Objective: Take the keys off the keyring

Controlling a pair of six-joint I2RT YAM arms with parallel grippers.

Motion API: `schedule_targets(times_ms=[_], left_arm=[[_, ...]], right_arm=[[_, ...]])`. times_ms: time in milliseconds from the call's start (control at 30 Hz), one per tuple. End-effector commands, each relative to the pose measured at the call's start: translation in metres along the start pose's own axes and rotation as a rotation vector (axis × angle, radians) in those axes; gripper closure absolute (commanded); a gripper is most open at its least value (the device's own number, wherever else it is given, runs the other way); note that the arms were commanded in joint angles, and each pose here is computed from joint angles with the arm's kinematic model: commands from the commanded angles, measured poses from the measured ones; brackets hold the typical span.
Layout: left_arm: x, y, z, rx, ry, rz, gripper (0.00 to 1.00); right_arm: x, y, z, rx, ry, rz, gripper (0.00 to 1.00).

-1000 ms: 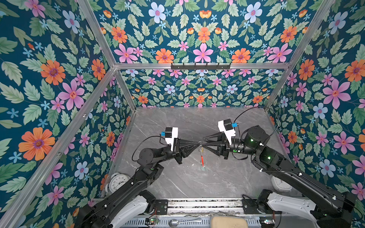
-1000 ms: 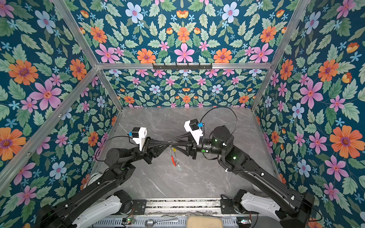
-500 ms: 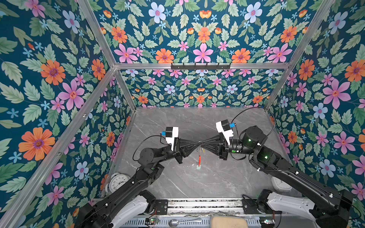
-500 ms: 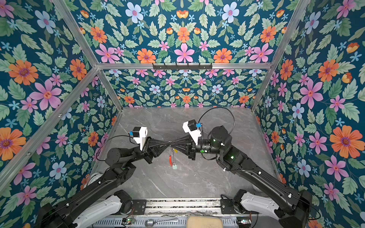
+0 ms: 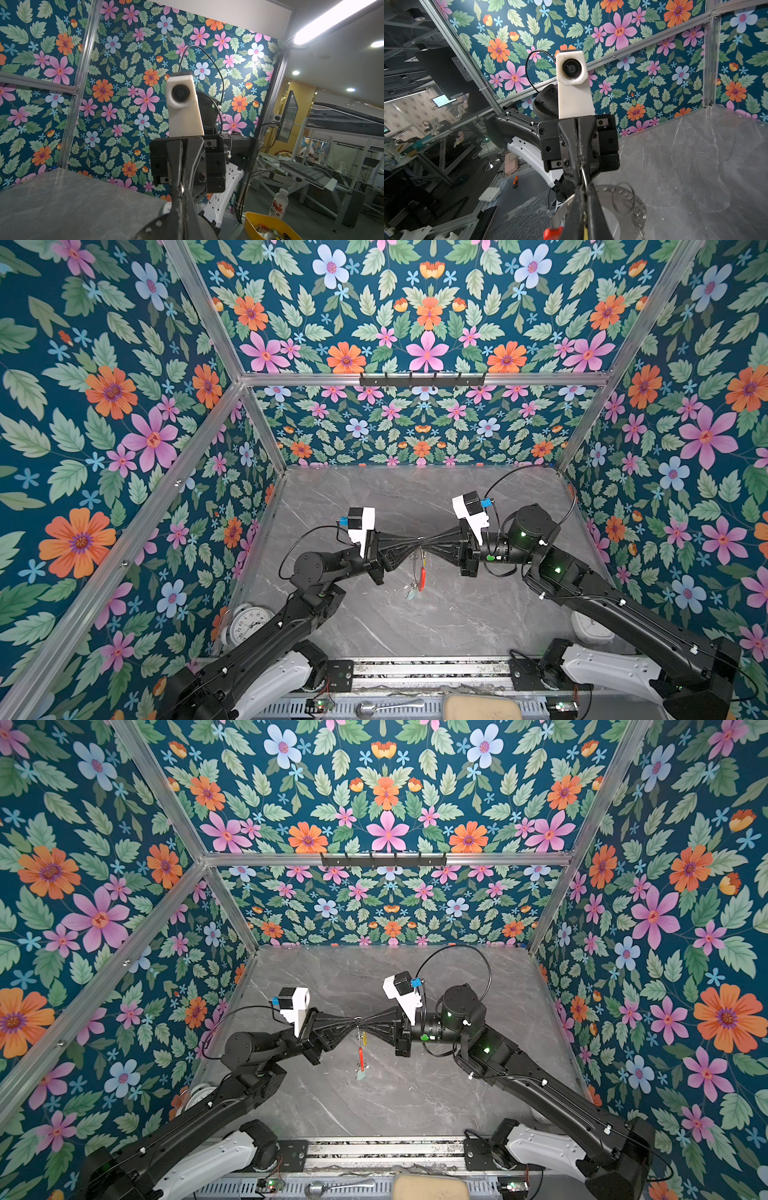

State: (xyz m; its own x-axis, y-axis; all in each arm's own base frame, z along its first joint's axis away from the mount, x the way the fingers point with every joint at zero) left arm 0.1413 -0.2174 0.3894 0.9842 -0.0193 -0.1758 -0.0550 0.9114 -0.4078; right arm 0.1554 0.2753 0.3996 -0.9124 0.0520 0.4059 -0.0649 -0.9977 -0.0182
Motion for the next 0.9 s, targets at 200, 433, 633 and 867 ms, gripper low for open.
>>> schedule_targets(times_ms=[200, 433, 633, 867], left_arm=[[0.005, 0.001, 0.003, 0.051, 0.025, 0.083, 0.55], [0.011, -0.005, -0.001, 0.209, 0.078, 0.119, 0.32], [0.010, -0.011, -0.002, 0.321, 0.094, 0.096, 0.33], [0.011, -0.017, -0.009, 0.391, 0.145, 0.030, 0.55]], right_arm=[[0.004, 0.012, 0.002, 0.103, 0.000, -0.105, 1.00], [0.003, 0.019, -0.004, 0.290, -0.026, -0.189, 1.00], [-0.002, 0.018, -0.007, 0.370, -0.047, -0.237, 1.00], [-0.003, 0.013, -0.003, 0.359, -0.025, -0.254, 1.00]])
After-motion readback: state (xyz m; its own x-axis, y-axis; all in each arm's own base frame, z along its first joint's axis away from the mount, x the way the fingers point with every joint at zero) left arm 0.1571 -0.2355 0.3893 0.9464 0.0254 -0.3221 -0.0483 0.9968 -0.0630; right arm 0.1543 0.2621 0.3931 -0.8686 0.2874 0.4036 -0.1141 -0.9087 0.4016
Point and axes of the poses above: each gripper's point midway between its finger pads, its own y axis back along the fingers, its own x axis along the line the jaws close on, z = x × y, the point moved 5 cm from there along y, back along the fingers, and after that the axes turned 5 degrees about -y, right-handed, at the moved point
